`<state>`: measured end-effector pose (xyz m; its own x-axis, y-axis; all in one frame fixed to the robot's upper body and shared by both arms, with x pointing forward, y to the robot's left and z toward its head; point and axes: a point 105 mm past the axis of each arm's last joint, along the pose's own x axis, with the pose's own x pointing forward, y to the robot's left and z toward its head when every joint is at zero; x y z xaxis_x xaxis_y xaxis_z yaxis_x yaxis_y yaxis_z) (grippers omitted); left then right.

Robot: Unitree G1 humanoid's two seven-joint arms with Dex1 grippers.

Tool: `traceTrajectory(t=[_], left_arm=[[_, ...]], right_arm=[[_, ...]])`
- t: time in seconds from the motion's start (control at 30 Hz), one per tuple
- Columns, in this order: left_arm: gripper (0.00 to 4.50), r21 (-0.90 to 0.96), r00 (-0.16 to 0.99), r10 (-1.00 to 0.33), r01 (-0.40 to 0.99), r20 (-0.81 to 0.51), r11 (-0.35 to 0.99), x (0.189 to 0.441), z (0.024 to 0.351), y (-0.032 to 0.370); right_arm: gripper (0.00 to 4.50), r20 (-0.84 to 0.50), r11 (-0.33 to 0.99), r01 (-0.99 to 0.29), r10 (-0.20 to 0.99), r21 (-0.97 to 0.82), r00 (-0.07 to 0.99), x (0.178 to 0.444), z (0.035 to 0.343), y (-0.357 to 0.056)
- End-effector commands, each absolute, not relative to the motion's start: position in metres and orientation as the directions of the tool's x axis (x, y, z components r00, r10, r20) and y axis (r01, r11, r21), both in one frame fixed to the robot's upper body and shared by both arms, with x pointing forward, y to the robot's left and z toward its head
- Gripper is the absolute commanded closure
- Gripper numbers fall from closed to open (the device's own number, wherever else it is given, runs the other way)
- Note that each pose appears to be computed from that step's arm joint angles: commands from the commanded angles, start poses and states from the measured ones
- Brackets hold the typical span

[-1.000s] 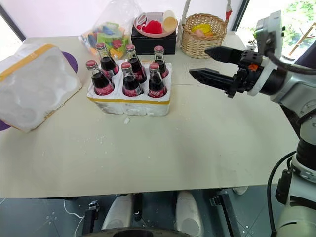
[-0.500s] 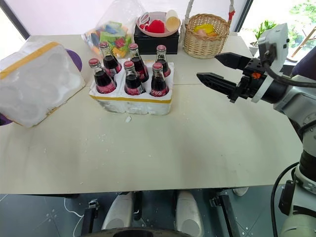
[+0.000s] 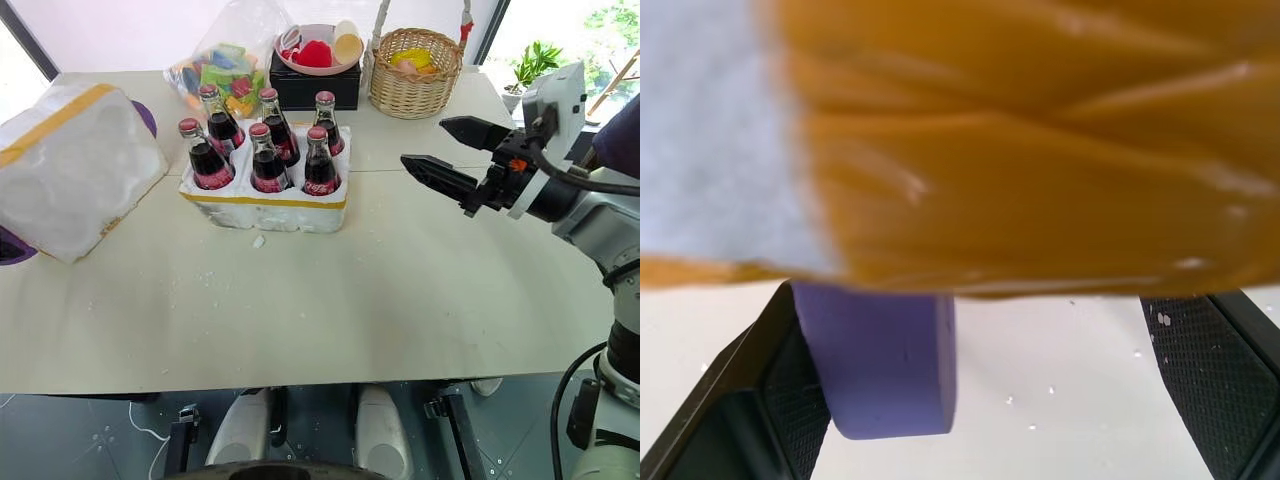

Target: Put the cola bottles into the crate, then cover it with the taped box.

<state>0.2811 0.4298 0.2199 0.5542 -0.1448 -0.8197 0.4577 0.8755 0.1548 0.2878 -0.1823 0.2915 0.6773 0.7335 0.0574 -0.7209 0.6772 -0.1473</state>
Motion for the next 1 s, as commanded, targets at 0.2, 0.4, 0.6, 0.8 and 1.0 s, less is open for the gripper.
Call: traceTrajectory(t=[0.2,0.4,0.6,0.8,1.0], left_arm=[[0.0,0.272,0.644,-0.042,0.38,-0.764,0.884,0.28,0.235,0.446],[0.0,0.234,0.682,-0.077,0.352,-0.727,0.906,0.283,0.241,0.442],[0.0,0.205,0.651,-0.095,0.37,-0.753,0.906,0.277,0.237,0.442],[1.22,0.178,0.628,-0.108,0.375,-0.77,0.91,0.274,0.233,0.442],[4.21,0.173,0.618,-0.112,0.382,-0.778,0.908,0.274,0.232,0.441]], right_arm=[[0.04,0.09,0.644,-0.729,0.76,-0.23,0.643,0.282,0.306,-0.177],[0.04,0.026,0.561,-0.782,0.816,-0.272,0.577,0.271,0.303,-0.169],[0.04,0.001,0.523,-0.808,0.839,-0.271,0.544,0.266,0.303,-0.165],[0.0,0.003,0.542,-0.797,0.828,-0.266,0.561,0.271,0.3,-0.165],[0.0,0.016,0.557,-0.787,0.819,-0.264,0.574,0.274,0.301,-0.164]])
